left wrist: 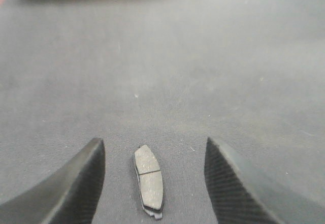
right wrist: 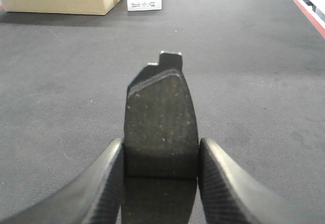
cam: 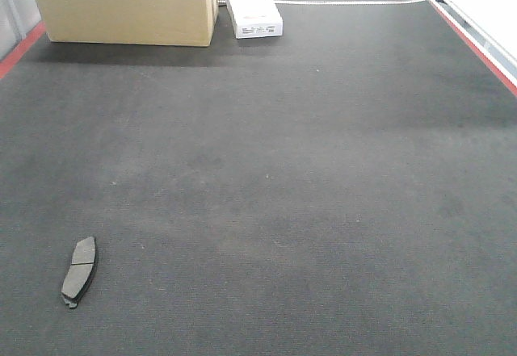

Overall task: Move and align brake pads A on conveyor
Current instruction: 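Open the left gripper and release the pad on the belt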

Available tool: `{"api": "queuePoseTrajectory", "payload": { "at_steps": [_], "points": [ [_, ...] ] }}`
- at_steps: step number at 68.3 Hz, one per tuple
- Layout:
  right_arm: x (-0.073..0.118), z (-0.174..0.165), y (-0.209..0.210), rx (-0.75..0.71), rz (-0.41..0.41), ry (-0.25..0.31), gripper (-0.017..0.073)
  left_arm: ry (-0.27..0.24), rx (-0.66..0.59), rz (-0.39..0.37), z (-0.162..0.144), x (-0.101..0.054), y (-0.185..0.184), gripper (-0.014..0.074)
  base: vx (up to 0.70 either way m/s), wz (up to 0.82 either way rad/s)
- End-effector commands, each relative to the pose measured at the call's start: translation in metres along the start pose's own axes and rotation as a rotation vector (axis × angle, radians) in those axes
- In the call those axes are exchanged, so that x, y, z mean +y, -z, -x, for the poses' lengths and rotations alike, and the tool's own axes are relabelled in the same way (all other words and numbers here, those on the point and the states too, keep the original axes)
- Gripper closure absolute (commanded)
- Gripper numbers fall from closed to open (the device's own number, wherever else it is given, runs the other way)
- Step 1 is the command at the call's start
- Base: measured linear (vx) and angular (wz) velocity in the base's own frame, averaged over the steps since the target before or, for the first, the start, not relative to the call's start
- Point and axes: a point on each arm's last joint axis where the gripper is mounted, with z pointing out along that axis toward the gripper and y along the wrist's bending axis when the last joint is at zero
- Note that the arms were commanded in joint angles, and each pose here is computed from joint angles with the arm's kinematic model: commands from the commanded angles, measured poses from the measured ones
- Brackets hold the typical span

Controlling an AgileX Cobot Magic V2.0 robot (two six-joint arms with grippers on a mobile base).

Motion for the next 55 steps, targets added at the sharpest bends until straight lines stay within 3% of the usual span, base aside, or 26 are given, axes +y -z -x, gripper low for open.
{"api": "queuePoseTrajectory", "payload": {
  "at_steps": [1,18,55],
  "points": [
    [0.001,0.018,0.004,-0.122,0.013,0.013,0.0569,0.002,-0.159,-0.010,-0.006,-0.001,0.017,0.0187,0.00,0.00],
    [0.001,0.018,0.004,-0.122,0.013,0.013,0.0569,0.001,-0.263,-0.013,-0.038,0.000,0.030,0.0187,0.00,0.00],
    [0.001,0.018,0.004,-0.122,0.013,0.013,0.0569,0.001,-0.276,-0.014,-0.039,0.000,0.032,0.0187,0.00,0.00]
  ]
}}
